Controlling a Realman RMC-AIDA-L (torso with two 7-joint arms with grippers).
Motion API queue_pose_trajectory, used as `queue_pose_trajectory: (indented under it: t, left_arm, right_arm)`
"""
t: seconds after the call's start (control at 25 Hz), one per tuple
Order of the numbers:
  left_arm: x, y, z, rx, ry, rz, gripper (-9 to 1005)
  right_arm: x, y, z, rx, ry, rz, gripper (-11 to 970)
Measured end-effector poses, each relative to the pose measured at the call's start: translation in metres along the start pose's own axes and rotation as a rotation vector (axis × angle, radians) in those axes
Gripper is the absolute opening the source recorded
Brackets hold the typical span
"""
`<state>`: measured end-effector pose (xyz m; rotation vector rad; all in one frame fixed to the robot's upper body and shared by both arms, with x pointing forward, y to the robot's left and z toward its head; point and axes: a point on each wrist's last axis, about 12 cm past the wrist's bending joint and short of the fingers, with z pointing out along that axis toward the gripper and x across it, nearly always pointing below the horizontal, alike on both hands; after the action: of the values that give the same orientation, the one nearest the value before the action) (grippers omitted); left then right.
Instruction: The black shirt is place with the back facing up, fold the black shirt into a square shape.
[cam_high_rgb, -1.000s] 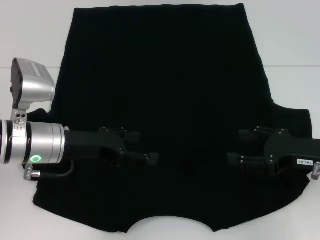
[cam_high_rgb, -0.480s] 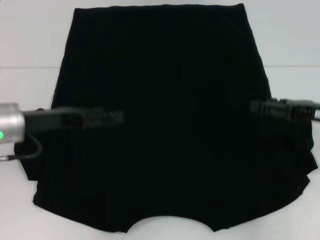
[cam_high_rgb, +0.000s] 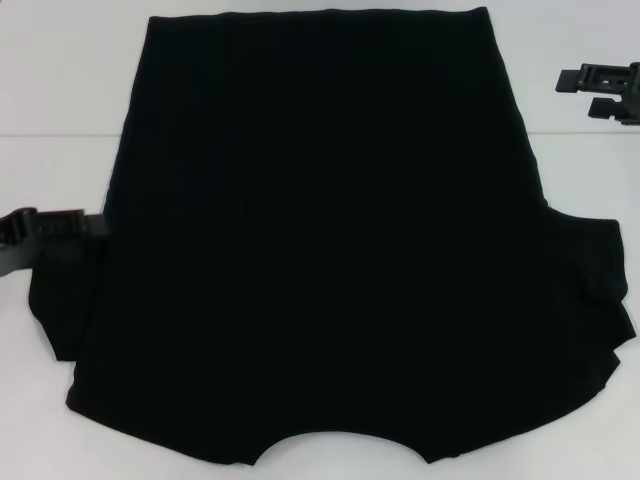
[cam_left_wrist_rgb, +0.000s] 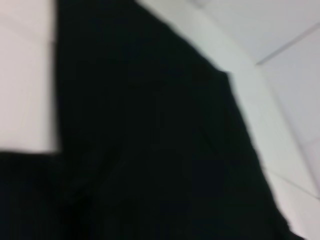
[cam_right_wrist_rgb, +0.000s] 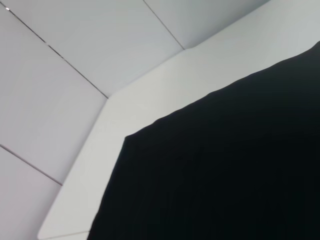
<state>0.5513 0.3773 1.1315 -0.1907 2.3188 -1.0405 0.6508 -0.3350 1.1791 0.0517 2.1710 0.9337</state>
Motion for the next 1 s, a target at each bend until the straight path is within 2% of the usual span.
queue_pose_trajectory:
  t: [0.28,0.48,0.72,1.0]
  left_arm:
    - [0.007,0.017,-0.003,-0.108,0.001,-0.089,621]
    - [0.012,0.024,-0.004,-0.173,0.039,-0.109,592]
    - [0.017,0.033,-0.003,-0.226,0.044,-0.149,499]
    - [0.025,0.043,0.003,-0.270,0.061,-0.177,477]
  right_arm:
    - [-0.004,0.002,-0.002,0.032,0.026,-0.004,849]
    - [-0.002,0.000,-0.004,0.028,0.033,0.002,848]
    - [-0.002,0.000,-0.005,0.030,0.035,0.002,849]
    - [-0.001,-0.001,-0.005,0.032,0.036,0.002,849]
